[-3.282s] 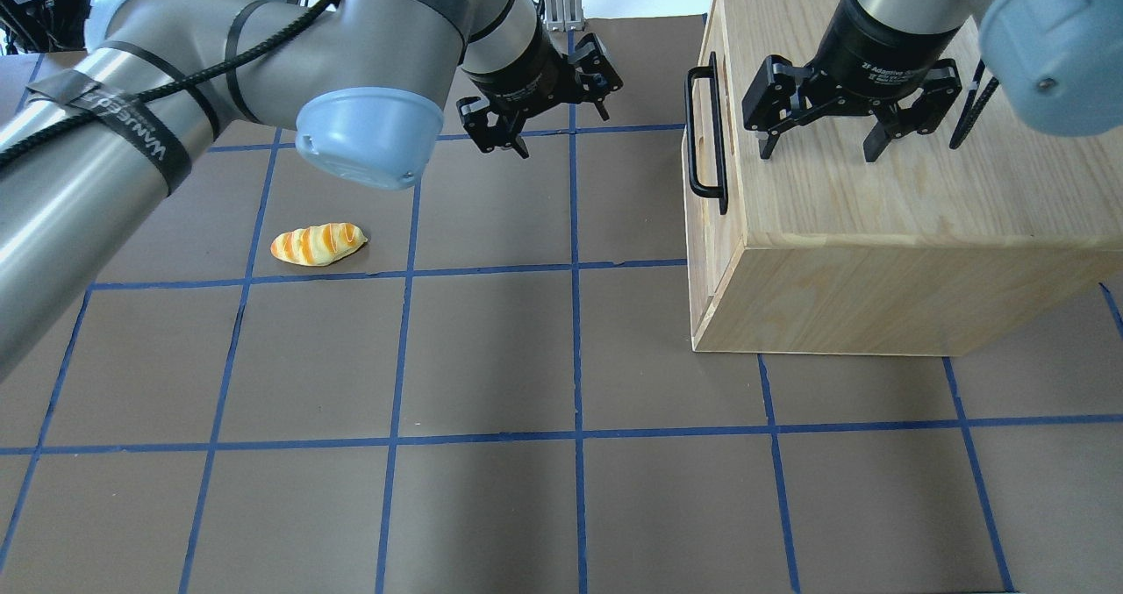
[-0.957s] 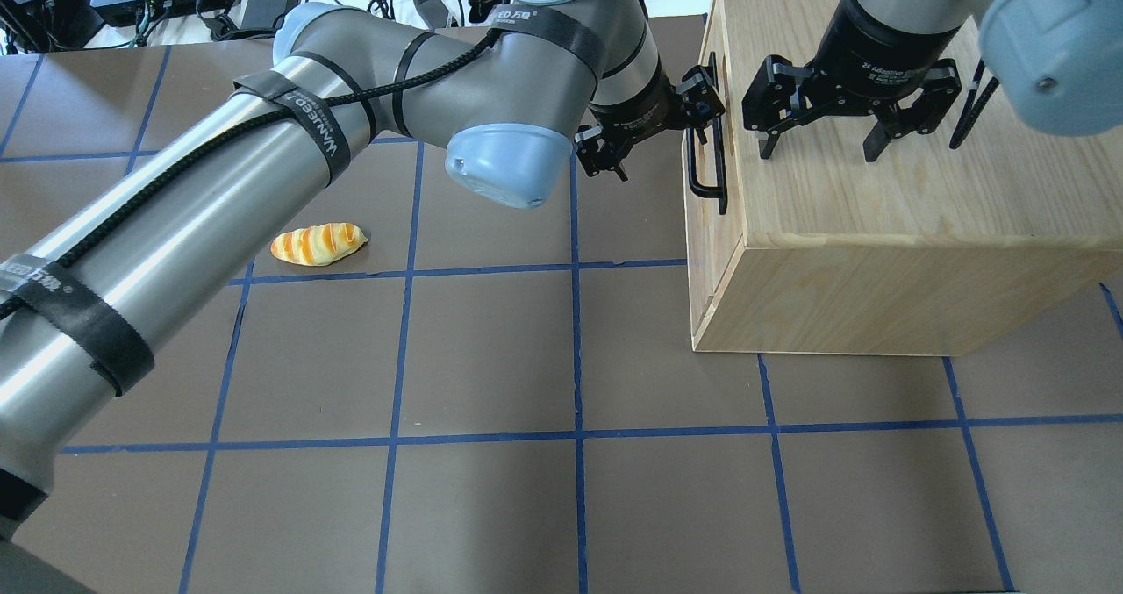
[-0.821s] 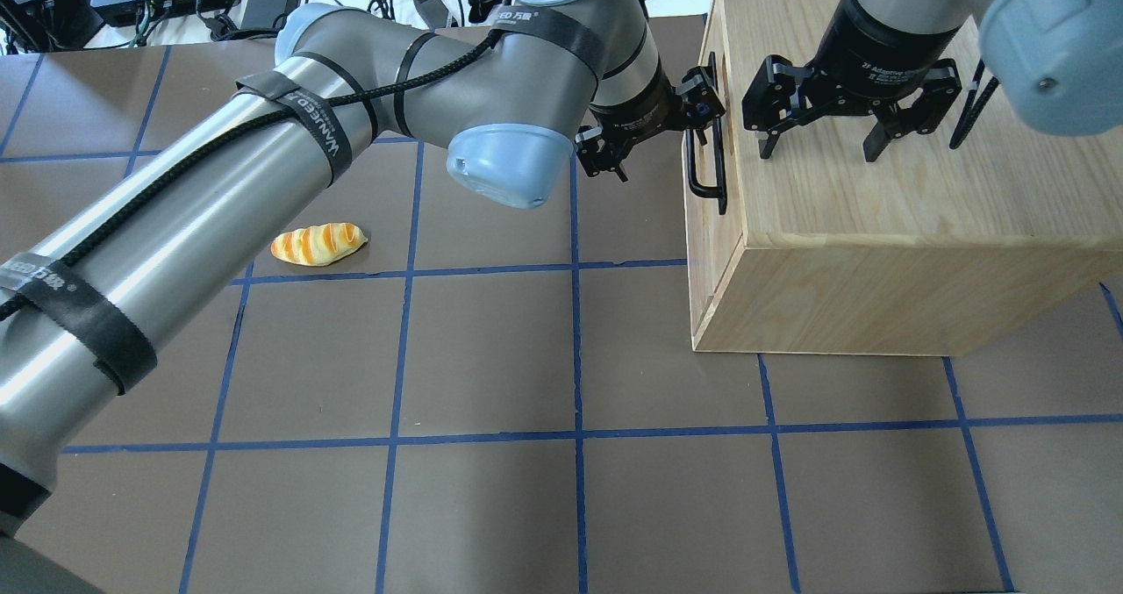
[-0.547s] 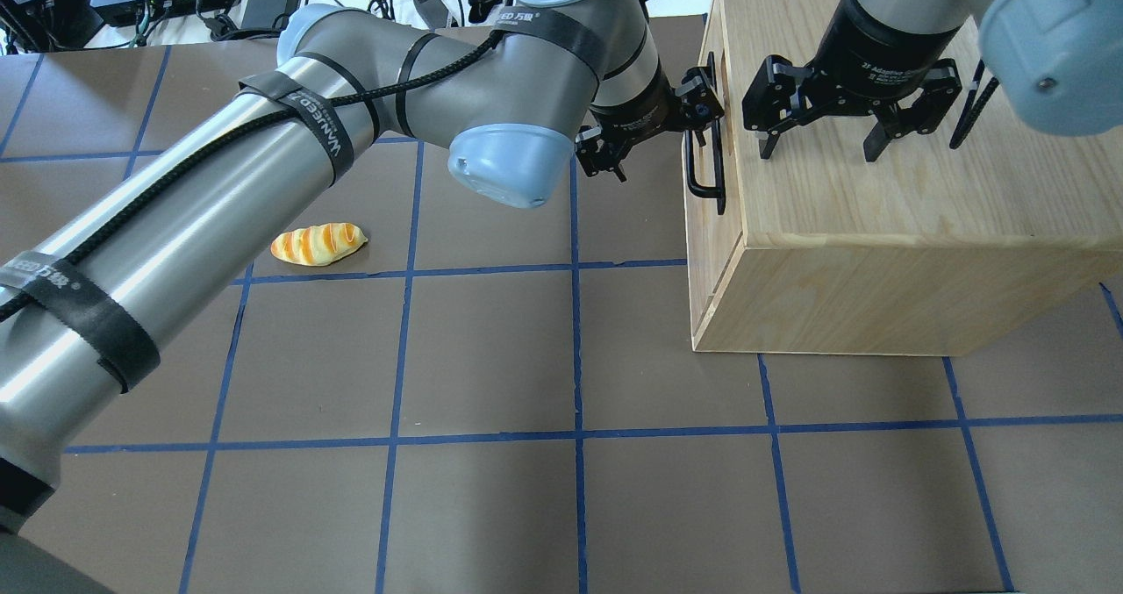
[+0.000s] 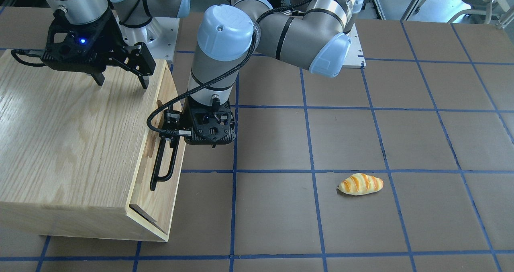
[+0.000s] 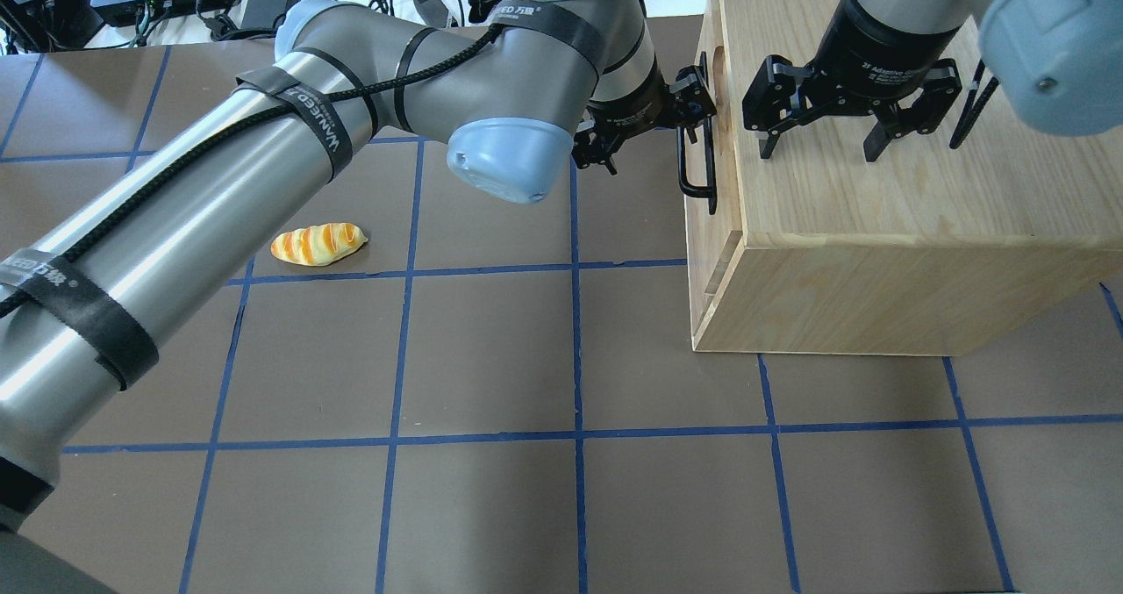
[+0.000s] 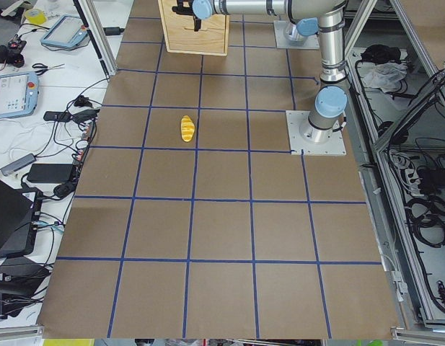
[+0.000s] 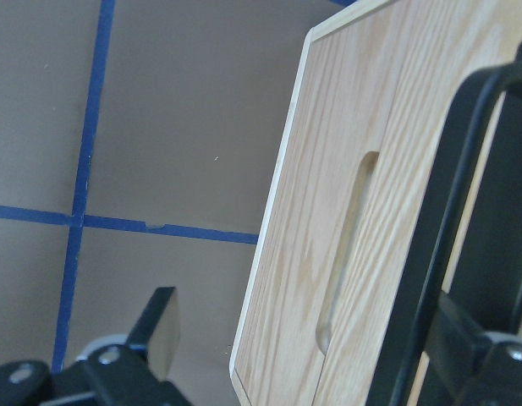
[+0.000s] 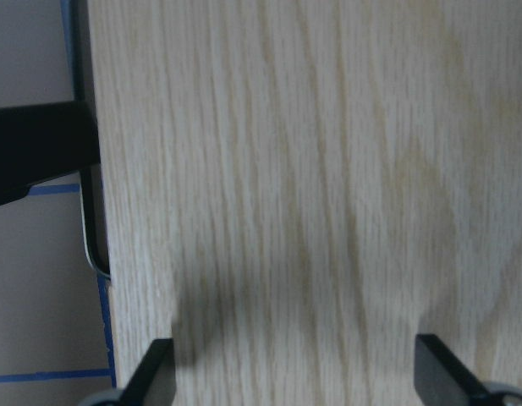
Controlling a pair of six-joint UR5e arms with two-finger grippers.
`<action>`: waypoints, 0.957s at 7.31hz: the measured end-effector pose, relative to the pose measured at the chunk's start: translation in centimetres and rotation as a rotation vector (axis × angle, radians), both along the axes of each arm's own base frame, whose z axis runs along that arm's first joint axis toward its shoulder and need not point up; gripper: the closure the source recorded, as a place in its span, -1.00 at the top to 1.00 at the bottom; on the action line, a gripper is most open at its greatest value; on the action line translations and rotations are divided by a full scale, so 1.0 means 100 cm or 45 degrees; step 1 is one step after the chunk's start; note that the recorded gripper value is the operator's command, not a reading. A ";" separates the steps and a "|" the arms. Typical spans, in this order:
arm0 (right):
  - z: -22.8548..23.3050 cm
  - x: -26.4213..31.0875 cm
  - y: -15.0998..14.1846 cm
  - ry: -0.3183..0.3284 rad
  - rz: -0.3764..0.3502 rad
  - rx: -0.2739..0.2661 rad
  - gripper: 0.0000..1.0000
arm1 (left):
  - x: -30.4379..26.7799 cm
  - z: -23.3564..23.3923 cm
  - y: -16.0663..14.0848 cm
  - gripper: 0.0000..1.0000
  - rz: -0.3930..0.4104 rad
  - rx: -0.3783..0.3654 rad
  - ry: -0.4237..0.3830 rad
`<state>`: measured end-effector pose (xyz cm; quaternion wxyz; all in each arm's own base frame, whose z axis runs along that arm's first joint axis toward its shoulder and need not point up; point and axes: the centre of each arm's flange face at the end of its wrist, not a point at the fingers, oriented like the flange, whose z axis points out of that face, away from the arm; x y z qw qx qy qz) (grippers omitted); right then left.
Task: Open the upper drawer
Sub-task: 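Pull the handle with the left gripper, sliding the drawer outward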
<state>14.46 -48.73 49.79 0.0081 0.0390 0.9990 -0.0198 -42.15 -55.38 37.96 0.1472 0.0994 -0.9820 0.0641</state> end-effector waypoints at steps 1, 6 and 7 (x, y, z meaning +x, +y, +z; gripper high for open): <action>0.000 0.000 0.000 0.000 0.000 0.000 1.00 | 0.003 0.000 -0.001 1.00 -0.010 -0.012 -0.024; 0.000 0.000 0.000 -0.001 0.000 0.000 1.00 | 0.022 0.004 -0.009 1.00 -0.055 -0.031 -0.098; 0.000 0.000 0.000 -0.001 0.000 0.000 1.00 | 0.027 0.005 -0.011 1.00 -0.061 -0.031 -0.103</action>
